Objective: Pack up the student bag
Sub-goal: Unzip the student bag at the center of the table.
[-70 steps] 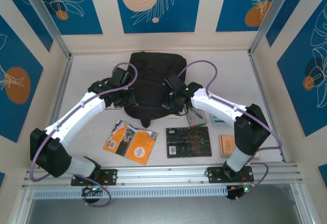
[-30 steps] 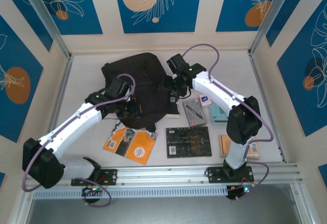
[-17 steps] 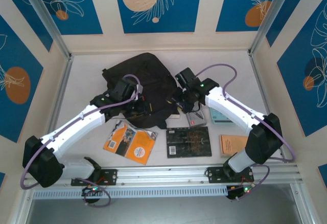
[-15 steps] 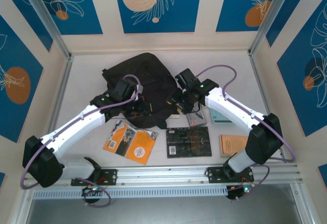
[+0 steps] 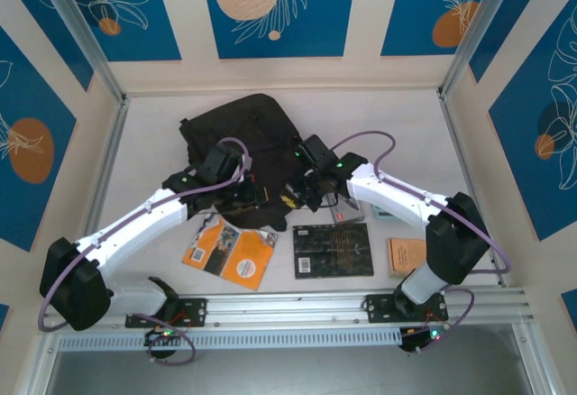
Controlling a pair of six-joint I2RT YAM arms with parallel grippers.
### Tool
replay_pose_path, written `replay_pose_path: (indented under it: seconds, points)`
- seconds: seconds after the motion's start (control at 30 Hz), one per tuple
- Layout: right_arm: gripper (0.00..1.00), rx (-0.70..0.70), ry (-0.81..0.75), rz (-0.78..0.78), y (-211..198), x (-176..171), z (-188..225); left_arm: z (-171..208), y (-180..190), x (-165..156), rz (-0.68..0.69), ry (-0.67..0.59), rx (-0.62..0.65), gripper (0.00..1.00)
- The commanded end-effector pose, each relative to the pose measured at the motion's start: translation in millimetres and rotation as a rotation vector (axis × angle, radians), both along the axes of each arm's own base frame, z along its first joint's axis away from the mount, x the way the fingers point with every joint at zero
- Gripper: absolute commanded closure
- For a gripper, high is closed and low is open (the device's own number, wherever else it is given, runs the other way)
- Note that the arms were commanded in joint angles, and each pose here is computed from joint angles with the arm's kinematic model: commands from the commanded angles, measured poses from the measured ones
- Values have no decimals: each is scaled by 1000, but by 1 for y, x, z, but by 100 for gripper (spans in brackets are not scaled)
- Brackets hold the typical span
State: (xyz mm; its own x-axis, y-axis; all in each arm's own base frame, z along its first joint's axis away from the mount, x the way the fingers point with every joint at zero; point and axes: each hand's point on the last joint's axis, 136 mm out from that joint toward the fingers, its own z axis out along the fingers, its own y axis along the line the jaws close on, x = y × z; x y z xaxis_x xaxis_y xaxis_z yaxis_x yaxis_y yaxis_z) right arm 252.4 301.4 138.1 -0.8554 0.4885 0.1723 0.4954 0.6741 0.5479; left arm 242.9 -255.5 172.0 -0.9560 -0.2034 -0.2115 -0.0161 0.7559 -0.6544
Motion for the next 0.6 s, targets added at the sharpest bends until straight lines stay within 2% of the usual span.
replay_pose_path:
  seconds: [0.0, 0.27, 0.57]
  points:
    - [100, 3, 0, 5, 0, -3, -3, 5, 0, 0, -6, -23, -1, 100]
    - [100, -42, -64, 10, -23, -3, -8, 0, 30, 9, 66, -17, 45, 100]
    - [100, 13, -116, 78, -31, -1, -9, -21, 62, 7, 128, 36, 80, 100]
